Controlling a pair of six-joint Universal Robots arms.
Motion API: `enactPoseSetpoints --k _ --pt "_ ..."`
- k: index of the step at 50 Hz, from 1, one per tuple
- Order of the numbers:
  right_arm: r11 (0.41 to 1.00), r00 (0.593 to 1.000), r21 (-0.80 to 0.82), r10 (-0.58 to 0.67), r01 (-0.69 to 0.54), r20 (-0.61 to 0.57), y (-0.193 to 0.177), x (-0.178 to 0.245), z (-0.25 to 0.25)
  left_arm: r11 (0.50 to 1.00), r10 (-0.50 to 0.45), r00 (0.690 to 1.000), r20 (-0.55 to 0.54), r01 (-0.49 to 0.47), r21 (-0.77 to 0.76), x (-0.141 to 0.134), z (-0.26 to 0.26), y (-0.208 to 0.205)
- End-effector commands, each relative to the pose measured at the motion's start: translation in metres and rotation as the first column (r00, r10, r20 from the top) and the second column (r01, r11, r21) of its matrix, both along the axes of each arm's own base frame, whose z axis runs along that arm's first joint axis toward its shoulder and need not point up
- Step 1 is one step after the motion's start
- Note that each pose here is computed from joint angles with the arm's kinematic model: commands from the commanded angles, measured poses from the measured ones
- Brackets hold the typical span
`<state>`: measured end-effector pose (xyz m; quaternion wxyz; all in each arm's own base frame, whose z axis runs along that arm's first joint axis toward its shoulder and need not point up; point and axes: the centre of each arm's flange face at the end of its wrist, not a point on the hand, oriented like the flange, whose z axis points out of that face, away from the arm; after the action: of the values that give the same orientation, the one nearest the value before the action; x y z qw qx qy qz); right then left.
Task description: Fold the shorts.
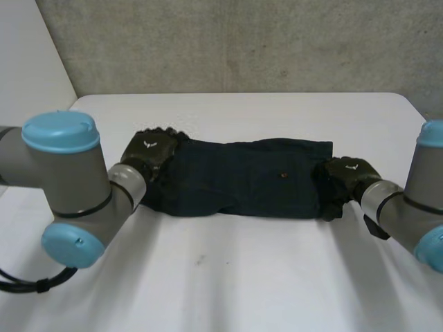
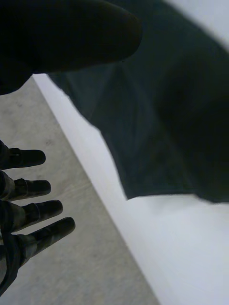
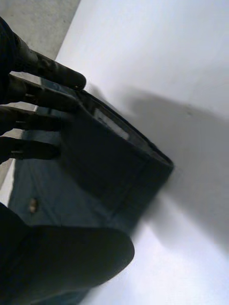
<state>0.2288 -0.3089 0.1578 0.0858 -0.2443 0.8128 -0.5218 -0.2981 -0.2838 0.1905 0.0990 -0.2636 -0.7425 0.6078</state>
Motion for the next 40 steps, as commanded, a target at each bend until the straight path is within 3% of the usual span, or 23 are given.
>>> enactPoseSetpoints --k 1,11,17,22,26,27,31,40 --pt "0.998 0.999 -0.061 0.017 -0.019 -0.033 -0.013 0.003 -0.032 1.0 0.003 1.0 0.007 -0.003 0.01 0.005 -0.015 0.008" --pt "0.995 0.999 -0.1 -0.017 0.013 -0.039 -0.028 -0.004 -0.039 1.0 0.003 1.0 0.005 -0.003 0.006 0.006 -0.016 0.01" --pt "0.984 0.995 -0.153 -0.097 0.09 -0.038 -0.035 -0.029 -0.01 1.0 0.005 1.0 -0.001 -0.005 -0.006 0.008 -0.009 0.014" --pt "0.982 0.98 -0.16 -0.122 0.097 -0.157 -0.038 -0.055 0.002 1.0 0.006 1.0 -0.008 -0.006 -0.018 0.012 0.0 0.02" --pt "0.979 0.925 -0.204 -0.094 0.018 -0.367 -0.044 -0.071 0.009 1.0 0.023 1.0 -0.01 -0.023 -0.021 0.02 0.004 0.021" --pt "0.973 0.893 -0.23 -0.073 -0.035 -0.445 -0.046 -0.071 0.013 0.999 0.027 1.0 -0.01 -0.028 -0.021 0.022 0.004 0.021" --pt "0.941 0.831 -0.292 -0.021 -0.171 -0.556 -0.046 -0.049 0.025 0.999 0.041 0.999 -0.014 -0.042 -0.028 0.028 0.008 0.02" --pt "0.757 0.813 -0.437 0.208 -0.486 -0.544 -0.003 0.071 0.054 0.997 0.044 0.998 -0.035 -0.046 -0.066 0.026 0.021 0.017"
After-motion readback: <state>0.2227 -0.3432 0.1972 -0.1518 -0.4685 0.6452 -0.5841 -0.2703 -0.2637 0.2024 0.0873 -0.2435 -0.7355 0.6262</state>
